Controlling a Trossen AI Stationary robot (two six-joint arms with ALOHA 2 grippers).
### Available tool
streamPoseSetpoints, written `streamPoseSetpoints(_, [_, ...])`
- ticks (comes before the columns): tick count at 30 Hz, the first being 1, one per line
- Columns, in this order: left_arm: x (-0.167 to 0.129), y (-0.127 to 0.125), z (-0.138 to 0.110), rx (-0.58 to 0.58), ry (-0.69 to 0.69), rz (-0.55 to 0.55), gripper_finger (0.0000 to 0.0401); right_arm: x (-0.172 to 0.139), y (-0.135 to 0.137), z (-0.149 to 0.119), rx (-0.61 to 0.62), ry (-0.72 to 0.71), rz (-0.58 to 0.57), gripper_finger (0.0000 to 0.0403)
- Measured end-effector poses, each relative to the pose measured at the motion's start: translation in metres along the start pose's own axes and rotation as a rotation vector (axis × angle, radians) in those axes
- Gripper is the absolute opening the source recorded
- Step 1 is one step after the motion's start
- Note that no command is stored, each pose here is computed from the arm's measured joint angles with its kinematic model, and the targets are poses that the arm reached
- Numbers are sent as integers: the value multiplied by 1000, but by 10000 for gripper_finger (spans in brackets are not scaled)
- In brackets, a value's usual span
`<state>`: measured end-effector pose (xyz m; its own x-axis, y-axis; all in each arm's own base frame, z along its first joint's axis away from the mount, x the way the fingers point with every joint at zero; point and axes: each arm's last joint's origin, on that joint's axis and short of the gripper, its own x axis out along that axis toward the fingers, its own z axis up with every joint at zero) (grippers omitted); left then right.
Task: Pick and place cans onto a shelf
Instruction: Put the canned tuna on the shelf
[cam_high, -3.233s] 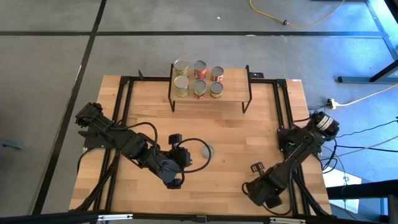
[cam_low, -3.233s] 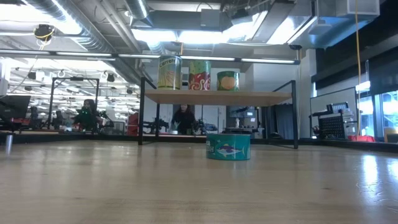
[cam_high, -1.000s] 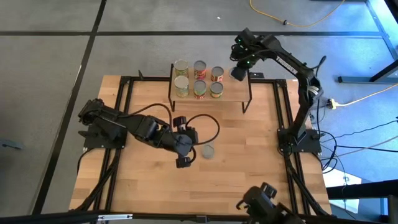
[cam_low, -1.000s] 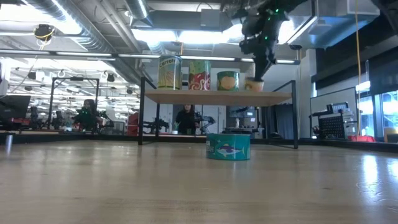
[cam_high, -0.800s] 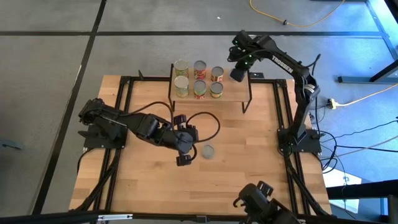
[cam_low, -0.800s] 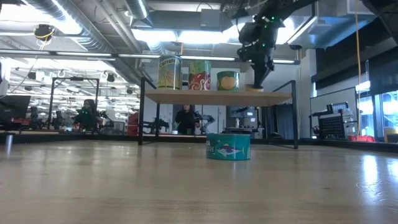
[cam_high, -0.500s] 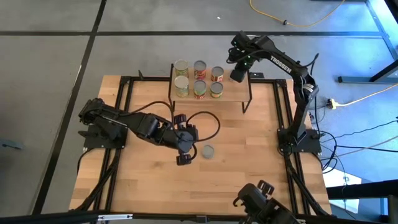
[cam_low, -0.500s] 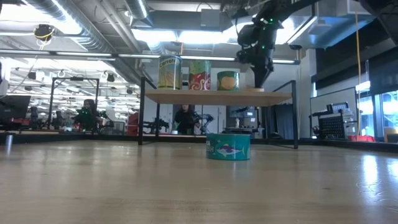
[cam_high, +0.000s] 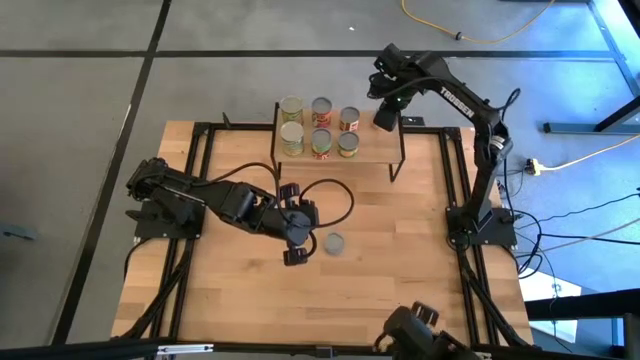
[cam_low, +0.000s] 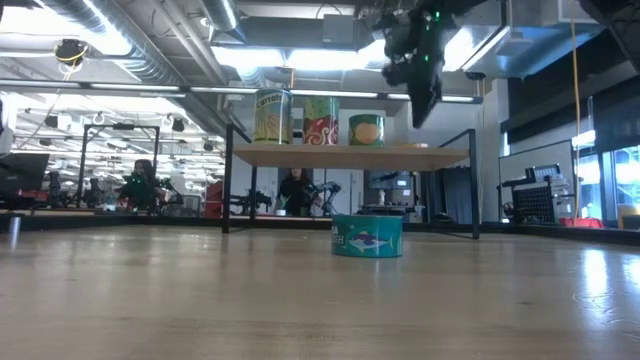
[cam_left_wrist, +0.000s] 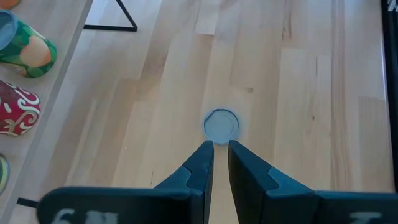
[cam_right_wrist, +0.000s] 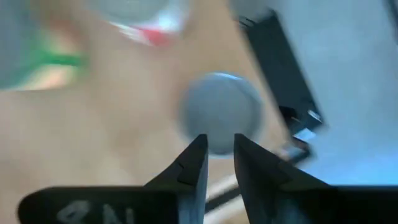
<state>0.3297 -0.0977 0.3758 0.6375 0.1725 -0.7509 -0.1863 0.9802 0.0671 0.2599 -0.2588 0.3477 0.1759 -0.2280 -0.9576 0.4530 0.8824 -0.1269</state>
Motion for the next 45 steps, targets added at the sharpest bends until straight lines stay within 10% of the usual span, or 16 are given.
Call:
streamPoseSetpoints(6, [0,1,-2,6,23,8,43,-33,35,3,-170,-109,333,77])
streamPoseSetpoints(19, [-6,-8,-16,-12,107,15,43,-33,176,-30,-785,-28,612,52])
streamPoseSetpoints(45, [-23,-42,-33,-48,113,-29,43,24,312,-67,-1255,-196,485,52])
